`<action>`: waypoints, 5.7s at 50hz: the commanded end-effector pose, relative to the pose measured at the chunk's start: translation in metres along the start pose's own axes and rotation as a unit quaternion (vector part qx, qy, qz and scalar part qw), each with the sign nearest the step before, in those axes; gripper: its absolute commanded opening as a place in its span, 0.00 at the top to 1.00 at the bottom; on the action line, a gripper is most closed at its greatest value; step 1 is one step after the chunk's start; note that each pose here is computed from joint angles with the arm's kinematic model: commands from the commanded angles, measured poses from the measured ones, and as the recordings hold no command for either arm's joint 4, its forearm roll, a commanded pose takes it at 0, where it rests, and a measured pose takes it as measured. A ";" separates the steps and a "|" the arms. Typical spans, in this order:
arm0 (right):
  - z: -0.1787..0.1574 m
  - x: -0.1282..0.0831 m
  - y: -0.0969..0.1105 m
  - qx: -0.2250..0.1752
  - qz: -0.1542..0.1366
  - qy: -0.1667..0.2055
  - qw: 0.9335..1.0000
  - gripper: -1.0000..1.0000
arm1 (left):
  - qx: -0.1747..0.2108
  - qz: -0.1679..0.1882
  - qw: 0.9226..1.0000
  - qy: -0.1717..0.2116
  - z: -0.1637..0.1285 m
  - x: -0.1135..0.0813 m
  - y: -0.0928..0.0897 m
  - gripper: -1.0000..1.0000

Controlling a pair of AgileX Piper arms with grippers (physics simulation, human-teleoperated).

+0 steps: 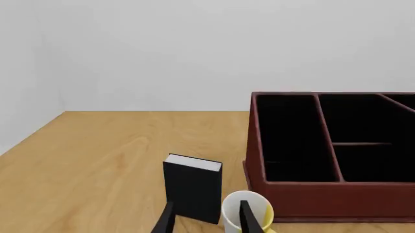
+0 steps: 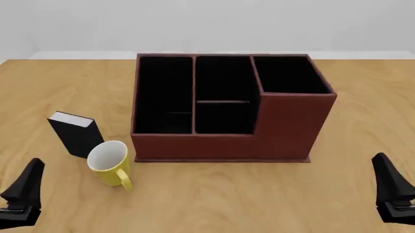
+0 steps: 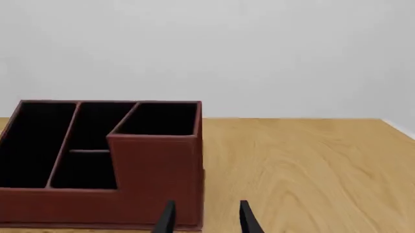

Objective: Pick up the yellow and white mug and place it to the right of the caddy.

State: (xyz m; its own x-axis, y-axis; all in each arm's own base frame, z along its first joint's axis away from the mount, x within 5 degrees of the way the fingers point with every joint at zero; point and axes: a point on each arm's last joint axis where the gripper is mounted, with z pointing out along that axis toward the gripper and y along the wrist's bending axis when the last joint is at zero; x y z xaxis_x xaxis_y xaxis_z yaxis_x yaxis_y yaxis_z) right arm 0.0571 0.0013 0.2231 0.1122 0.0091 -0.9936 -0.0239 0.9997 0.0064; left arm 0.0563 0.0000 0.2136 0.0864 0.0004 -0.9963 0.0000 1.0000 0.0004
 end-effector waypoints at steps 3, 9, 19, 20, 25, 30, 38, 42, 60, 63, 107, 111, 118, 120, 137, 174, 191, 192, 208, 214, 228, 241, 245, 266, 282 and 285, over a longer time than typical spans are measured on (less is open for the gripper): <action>-0.002 0.010 -0.001 0.008 -0.016 0.013 1.000 0.00 | 0.000 0.000 1.000 0.000 0.000 -0.001 0.000 0.00; -0.002 0.009 -0.001 0.008 -0.014 0.012 1.000 0.00 | 0.000 0.000 1.000 0.001 0.000 -0.002 0.000 0.00; -0.002 0.013 0.005 -0.043 -0.040 0.032 0.998 0.00 | 0.000 0.001 1.000 0.001 0.000 -0.003 0.000 0.00; -0.002 0.014 0.005 -0.044 -0.032 0.037 0.998 0.00 | 0.000 0.001 1.000 0.001 0.000 -0.003 0.000 0.00; -0.003 0.014 0.006 -0.059 -0.041 0.037 0.997 0.00 | 0.000 0.001 1.000 0.001 0.000 -0.003 0.000 0.00; -0.004 0.017 0.011 -0.097 -0.033 0.049 0.993 0.00 | 0.000 0.000 1.000 0.001 0.000 -0.003 0.000 0.00; -0.005 0.018 0.015 -0.140 -0.035 0.053 0.988 0.00 | 0.000 0.001 1.000 0.001 0.000 -0.002 0.000 0.00; -0.006 0.018 0.018 -0.161 -0.034 0.054 0.985 0.00 | 0.000 0.000 1.000 0.001 0.000 -0.002 0.000 0.00; -0.010 0.021 0.027 -0.248 -0.022 0.072 0.966 0.00 | 0.000 0.001 1.000 0.001 0.000 -0.001 0.000 0.00; -0.011 0.021 0.028 -0.262 -0.025 0.070 0.962 0.00 | 0.000 0.001 1.000 0.001 0.000 -0.001 0.000 0.00; 0.013 0.021 0.070 -0.380 -0.049 0.070 0.921 0.00 | 0.000 0.000 1.000 0.000 0.000 -0.001 0.000 0.00; 0.015 0.022 0.075 -0.391 -0.049 0.069 0.917 0.00 | 0.000 0.000 1.000 0.001 0.000 -0.001 0.000 0.00; 0.017 0.023 0.081 -0.400 -0.046 0.067 0.913 0.00 | 0.000 0.000 1.000 0.001 0.000 -0.001 0.000 0.00; 0.018 0.023 0.083 -0.402 -0.045 0.067 0.912 0.00 | 0.000 0.001 1.000 0.001 0.000 -0.001 0.000 0.00; 0.021 0.024 0.093 -0.418 -0.042 0.062 0.905 0.00 | 0.000 0.001 1.000 0.001 0.000 -0.001 0.000 0.00; 0.035 0.022 0.128 -0.453 -0.023 0.078 0.888 0.00 | 0.000 0.001 1.000 0.001 0.000 -0.001 0.000 0.00; 0.044 0.035 0.149 -0.464 -0.029 0.091 0.881 0.00 | 0.000 0.001 1.000 0.001 0.000 -0.001 0.000 0.00; 0.044 0.036 0.150 -0.465 -0.029 0.093 0.880 0.00 | 0.000 0.000 1.000 0.001 0.000 -0.001 0.000 0.00; 0.049 0.043 0.173 -0.483 -0.035 0.099 0.869 0.00 | 0.000 0.000 1.000 0.001 0.000 -0.001 0.000 0.00; 0.050 0.045 0.175 -0.483 -0.036 0.098 0.869 0.00 | 0.000 0.001 1.000 0.001 0.000 -0.001 0.000 0.00; 0.058 0.057 0.180 -0.474 -0.049 0.104 0.873 0.00 | 0.000 0.001 1.000 0.001 0.000 -0.001 0.000 0.00; 0.064 0.065 0.198 -0.485 -0.073 0.107 0.865 0.00 | 0.000 0.001 1.000 0.001 0.000 -0.001 0.000 0.00; 0.066 0.065 0.201 -0.485 -0.076 0.106 0.865 0.00 | 0.000 0.001 1.000 0.001 0.000 -0.001 0.000 0.00; 0.074 0.068 0.233 -0.501 -0.075 0.118 0.854 0.00 | 0.001 0.001 1.000 0.001 0.000 -0.003 0.000 0.00; 0.080 0.069 0.250 -0.507 -0.076 0.123 0.850 0.00 | 0.001 0.000 1.000 0.000 0.000 -0.003 0.000 0.00; 0.080 0.068 0.254 -0.510 -0.080 0.118 0.848 0.00 | 0.001 0.001 1.000 0.001 0.000 -0.003 0.000 0.00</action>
State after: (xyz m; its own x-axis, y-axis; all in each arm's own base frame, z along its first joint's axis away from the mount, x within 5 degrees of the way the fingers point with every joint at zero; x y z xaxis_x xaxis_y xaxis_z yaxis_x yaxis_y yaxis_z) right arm 0.1362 0.2458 0.1653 -0.0131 -0.2458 -0.9692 -0.8813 0.4608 -0.1050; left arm 0.0561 -0.0001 0.2164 0.0852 0.0012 -0.9964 0.0019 1.0000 0.0014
